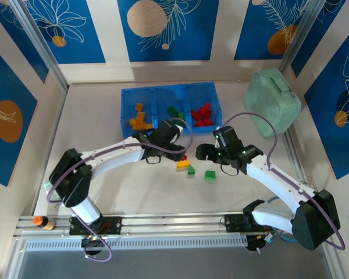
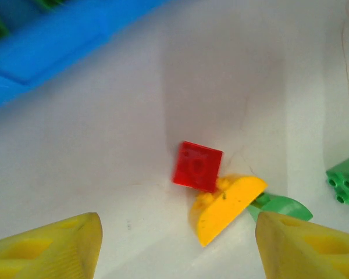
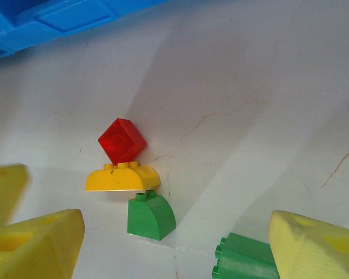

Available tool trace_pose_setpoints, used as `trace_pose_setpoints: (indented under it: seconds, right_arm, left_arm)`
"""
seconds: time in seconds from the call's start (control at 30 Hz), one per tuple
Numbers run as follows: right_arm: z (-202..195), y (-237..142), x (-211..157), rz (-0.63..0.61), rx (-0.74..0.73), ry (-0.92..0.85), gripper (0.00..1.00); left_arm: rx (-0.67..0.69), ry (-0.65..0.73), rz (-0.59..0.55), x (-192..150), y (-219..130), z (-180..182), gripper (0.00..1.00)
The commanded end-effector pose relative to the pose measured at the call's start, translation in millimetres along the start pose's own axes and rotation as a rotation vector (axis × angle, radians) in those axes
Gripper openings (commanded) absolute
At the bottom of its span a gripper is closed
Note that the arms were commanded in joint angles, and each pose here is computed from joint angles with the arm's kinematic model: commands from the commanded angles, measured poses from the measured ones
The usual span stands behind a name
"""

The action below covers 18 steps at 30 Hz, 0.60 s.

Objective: Sort the legos into containers by color
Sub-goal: Pick up the lego from the center of the table.

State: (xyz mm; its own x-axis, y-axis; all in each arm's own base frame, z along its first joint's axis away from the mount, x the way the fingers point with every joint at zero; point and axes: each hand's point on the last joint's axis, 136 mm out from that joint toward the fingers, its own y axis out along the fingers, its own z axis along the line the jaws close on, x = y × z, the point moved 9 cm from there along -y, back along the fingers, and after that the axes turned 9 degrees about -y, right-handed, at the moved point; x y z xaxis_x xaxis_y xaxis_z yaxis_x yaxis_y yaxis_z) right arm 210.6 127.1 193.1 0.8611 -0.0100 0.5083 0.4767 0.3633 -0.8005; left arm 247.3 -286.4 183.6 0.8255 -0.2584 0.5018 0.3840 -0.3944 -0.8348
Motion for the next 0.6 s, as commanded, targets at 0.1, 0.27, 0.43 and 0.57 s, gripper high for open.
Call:
trace_pose_setpoints:
  seconds: [0.1, 0.27, 0.43, 0.57]
  right_arm:
    - [0.4, -3.9, 2.5, -0.013, 0.009, 0.009, 0.83]
    - [-1.1, -4.7, 3.6, -0.015, 0.007, 0.01, 0.83]
    - [-1.6, -3.3, 5.4, -0.017, 0.013, 0.015, 0.83]
    - [-1.2, -1.5, 5.8, -0.011, 0.017, 0.015, 0.83]
  left_arm:
    - [-0.047, 0.061, 0.062, -12.4, 31.5, -12.8, 0.69]
    - [-0.035, 0.065, 0.106, -18.9, 46.8, -13.8, 0.66]
    - [-0.042, 0.068, 0.127, -24.5, 52.4, -17.3, 0.62]
    - [-0.063, 0.053, 0.136, -29.0, 56.9, -18.9, 0.59]
